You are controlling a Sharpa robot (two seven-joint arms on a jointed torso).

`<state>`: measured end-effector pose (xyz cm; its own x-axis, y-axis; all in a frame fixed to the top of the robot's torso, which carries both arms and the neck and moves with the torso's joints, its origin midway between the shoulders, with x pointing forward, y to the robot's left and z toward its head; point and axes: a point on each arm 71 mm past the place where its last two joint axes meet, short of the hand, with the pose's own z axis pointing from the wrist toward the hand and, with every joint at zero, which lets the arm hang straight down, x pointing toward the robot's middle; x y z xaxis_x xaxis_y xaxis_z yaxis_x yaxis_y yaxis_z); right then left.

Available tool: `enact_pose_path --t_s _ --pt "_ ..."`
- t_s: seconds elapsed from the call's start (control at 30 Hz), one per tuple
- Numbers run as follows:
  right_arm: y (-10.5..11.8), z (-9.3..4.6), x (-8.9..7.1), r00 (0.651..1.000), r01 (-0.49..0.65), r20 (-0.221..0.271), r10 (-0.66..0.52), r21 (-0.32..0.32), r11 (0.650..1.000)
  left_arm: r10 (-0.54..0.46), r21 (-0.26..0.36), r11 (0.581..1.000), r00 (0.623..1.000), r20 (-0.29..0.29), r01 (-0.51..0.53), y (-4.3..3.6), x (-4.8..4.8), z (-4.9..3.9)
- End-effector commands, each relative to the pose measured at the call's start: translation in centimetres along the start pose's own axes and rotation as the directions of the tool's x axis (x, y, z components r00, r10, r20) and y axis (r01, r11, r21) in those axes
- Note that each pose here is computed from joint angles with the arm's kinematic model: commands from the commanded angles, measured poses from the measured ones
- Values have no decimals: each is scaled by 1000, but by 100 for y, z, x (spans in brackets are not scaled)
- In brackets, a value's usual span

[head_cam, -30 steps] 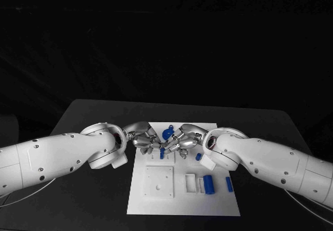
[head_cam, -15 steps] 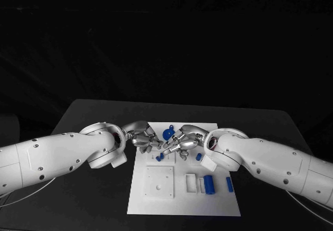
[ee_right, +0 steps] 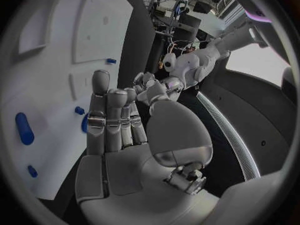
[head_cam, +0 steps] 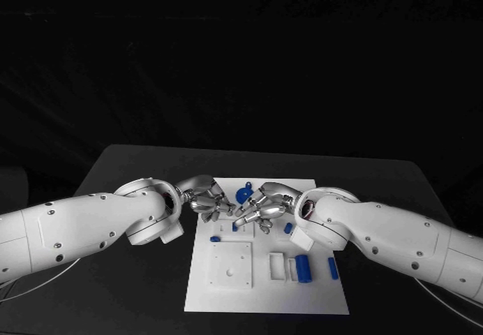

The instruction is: Assemble the parts on the task board

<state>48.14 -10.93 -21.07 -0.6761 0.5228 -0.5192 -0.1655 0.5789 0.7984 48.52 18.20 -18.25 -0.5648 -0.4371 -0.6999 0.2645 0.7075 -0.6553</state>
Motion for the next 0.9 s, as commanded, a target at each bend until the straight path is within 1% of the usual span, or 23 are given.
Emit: enact_pose_path --t_s 0.03,0.17,0.33,0.43,0.47,0.53,0.6,0.7,0.8,0.87,0.9 --pt "5 -12 -40 996 64 62 -62 -16 998 -14 -8 1000 1000 14 14 16 -20 -11" --pt "7 -26 -55 992 88 87 -86 -24 996 -20 -24 999 999 32 21 60 -53 -38" --pt "14 -49 -73 985 131 121 -125 -37 991 -6 -63 998 999 51 9 158 -113 -93" --pt "38 -64 -78 974 174 153 -164 -54 983 27 -94 995 998 60 -22 229 -152 -140" --pt "66 -68 -71 964 213 177 -199 -68 975 35 -113 993 997 70 -27 273 -178 -170" --pt "110 -66 -55 946 272 205 -250 -86 958 30 -131 991 996 88 -18 320 -210 -205" --pt "164 -59 -22 920 343 237 -312 -105 933 3 -144 990 992 124 15 365 -252 -241" --pt "248 -29 52 878 438 272 -395 -122 890 -69 -146 984 977 204 100 425 -329 -287" --pt "328 21 159 837 515 291 -464 -128 848 -161 -134 969 941 297 208 491 -417 -324" --pt "370 69 244 813 556 289 -506 -124 822 -215 -121 954 908 360 274 540 -479 -349" --pt "382 88 278 804 570 289 -520 -122 812 -232 -115 948 894 383 296 558 -502 -357"
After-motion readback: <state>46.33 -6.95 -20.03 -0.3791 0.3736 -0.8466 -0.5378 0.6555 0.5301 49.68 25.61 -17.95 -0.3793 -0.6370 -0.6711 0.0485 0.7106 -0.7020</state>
